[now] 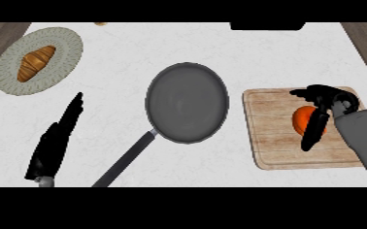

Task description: Pick the squash from the cutting board and place it in the pan

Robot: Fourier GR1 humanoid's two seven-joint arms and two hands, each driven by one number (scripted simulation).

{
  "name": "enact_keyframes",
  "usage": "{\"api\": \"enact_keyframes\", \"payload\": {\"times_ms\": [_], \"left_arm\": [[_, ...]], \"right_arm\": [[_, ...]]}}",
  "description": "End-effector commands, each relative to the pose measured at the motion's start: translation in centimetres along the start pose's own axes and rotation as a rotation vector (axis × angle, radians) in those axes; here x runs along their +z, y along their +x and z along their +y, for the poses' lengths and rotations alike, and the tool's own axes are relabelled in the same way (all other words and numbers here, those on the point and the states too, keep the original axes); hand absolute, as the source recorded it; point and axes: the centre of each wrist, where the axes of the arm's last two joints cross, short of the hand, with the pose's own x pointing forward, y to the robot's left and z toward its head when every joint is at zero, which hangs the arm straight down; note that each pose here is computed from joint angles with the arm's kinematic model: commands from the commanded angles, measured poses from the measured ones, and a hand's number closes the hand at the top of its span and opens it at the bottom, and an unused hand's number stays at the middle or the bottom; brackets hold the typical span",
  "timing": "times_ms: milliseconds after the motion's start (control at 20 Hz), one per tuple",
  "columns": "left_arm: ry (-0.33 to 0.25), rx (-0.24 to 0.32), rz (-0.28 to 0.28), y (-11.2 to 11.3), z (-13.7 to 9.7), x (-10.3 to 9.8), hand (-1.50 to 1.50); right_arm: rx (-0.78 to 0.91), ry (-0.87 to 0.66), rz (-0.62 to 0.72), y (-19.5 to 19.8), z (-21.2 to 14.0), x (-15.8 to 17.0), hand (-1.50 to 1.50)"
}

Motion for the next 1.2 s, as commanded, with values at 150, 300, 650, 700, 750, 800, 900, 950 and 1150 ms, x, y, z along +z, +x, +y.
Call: {"api": "enact_keyframes", "payload": {"times_ms": [150, 300, 650, 700, 750, 800, 900, 950, 1150], "left_arm": [[-0.007, -0.010, 0.018, -0.9, -1.1, 0.2, 0.00], [-0.015, 0.000, -0.004, 1.1, -2.2, -0.2, 0.00], [0.003, 0.010, 0.007, 0.5, 2.2, 0.6, 0.00], [0.003, 0.002, 0.010, -1.9, 0.1, -0.4, 0.00], [-0.008, 0.011, -0.002, -1.2, 1.1, -0.2, 0.00], [0.001, 0.012, 0.009, -1.1, 1.3, -0.5, 0.00], [0.018, 0.001, 0.031, -1.8, 1.7, 1.2, 0.00], [0.054, 0.007, 0.047, -1.4, 2.7, 0.4, 0.00], [0.066, 0.020, 0.073, -2.2, 1.4, 1.0, 0.00]], "right_arm": [[-0.047, -0.039, -0.045, -1.6, 0.5, -0.2, 1.50], [-0.082, -0.025, -0.051, 1.7, 1.0, -1.6, 1.50], [-0.133, 0.006, -0.091, 0.8, 2.2, 0.1, 1.50], [-0.150, -0.004, -0.090, -0.6, 2.1, -1.0, 1.50], [-0.151, -0.030, -0.075, -0.3, 1.2, -0.7, 1.50], [-0.202, -0.065, -0.036, 0.1, 4.4, 0.2, 1.50], [-0.275, -0.178, 0.061, 0.9, 7.4, 0.9, 1.50], [-0.282, -0.223, 0.097, 0.5, 8.6, 1.2, 1.50], [-0.287, -0.464, 0.192, 1.5, 11.1, 3.3, 1.50]]}}
